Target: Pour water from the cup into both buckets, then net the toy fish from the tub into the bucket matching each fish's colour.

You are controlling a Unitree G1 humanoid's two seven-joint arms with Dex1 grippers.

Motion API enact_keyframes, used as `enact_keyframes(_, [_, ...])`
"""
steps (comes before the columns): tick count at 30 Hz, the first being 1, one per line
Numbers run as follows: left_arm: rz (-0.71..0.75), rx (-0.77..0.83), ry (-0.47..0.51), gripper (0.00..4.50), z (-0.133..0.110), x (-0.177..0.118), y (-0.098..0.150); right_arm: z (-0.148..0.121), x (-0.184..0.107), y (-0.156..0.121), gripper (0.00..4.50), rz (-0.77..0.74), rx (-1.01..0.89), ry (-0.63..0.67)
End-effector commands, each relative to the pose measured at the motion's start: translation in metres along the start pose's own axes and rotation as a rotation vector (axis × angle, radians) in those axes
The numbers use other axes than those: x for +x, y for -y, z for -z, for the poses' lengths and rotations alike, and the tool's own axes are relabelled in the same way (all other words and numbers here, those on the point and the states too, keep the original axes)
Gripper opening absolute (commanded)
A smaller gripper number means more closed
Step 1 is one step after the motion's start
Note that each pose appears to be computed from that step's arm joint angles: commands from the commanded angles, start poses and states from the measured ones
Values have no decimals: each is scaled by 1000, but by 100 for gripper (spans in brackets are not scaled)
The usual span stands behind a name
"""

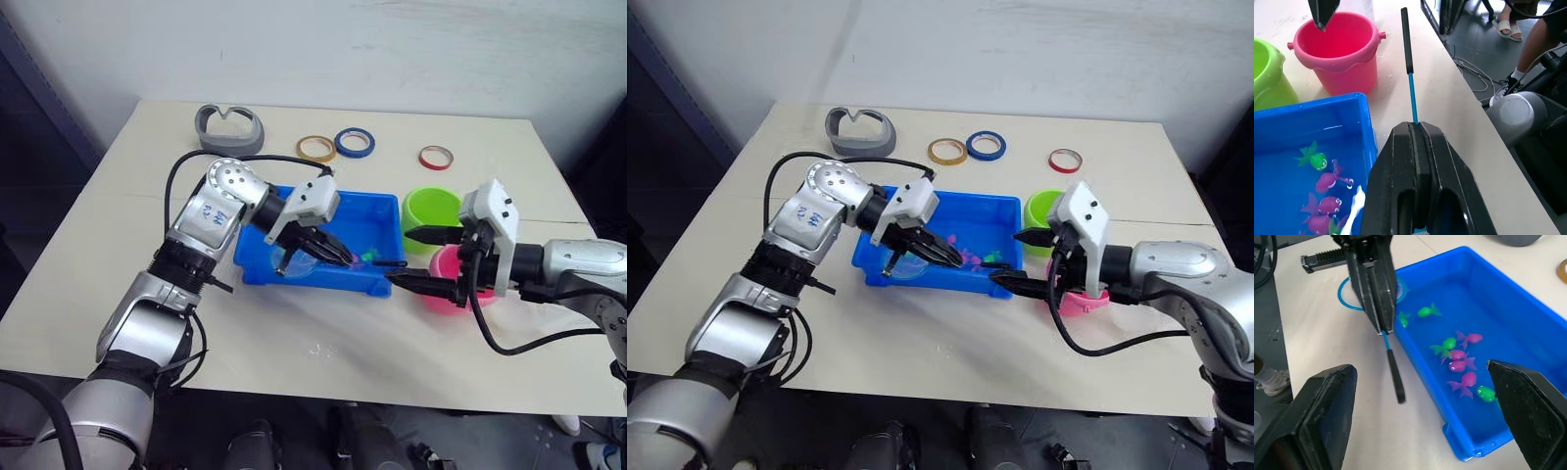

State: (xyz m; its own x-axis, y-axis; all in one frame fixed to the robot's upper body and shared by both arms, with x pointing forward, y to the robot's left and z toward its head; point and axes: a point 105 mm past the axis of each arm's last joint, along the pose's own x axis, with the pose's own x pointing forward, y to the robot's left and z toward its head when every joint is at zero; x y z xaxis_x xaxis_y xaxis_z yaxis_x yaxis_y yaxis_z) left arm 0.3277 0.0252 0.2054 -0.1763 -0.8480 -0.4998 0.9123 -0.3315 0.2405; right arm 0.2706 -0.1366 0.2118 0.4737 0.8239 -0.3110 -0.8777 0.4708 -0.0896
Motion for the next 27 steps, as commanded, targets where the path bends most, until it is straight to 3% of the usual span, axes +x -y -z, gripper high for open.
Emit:
enact_keyframes(1, [1, 67, 2, 5, -15, -1, -5, -10, 2, -9, 450, -36, -42, 28])
enact_keyframes(13, [6, 68, 9, 5, -19, 1, -6, -11, 9, -13, 450, -59, -40, 26])
enact_keyframes(16, [4, 66, 7, 0, -19, 0, -6, -9, 8, -12, 364, -55, -40, 19])
enact_keyframes(23, [-7, 58, 4, 0, -19, -4, -7, -8, 7, -10, 3, -51, -41, 9])
enact_keyframes(27, [-10, 58, 6, 0, -21, -4, -8, -8, 8, -11, 3, -56, -43, 11])
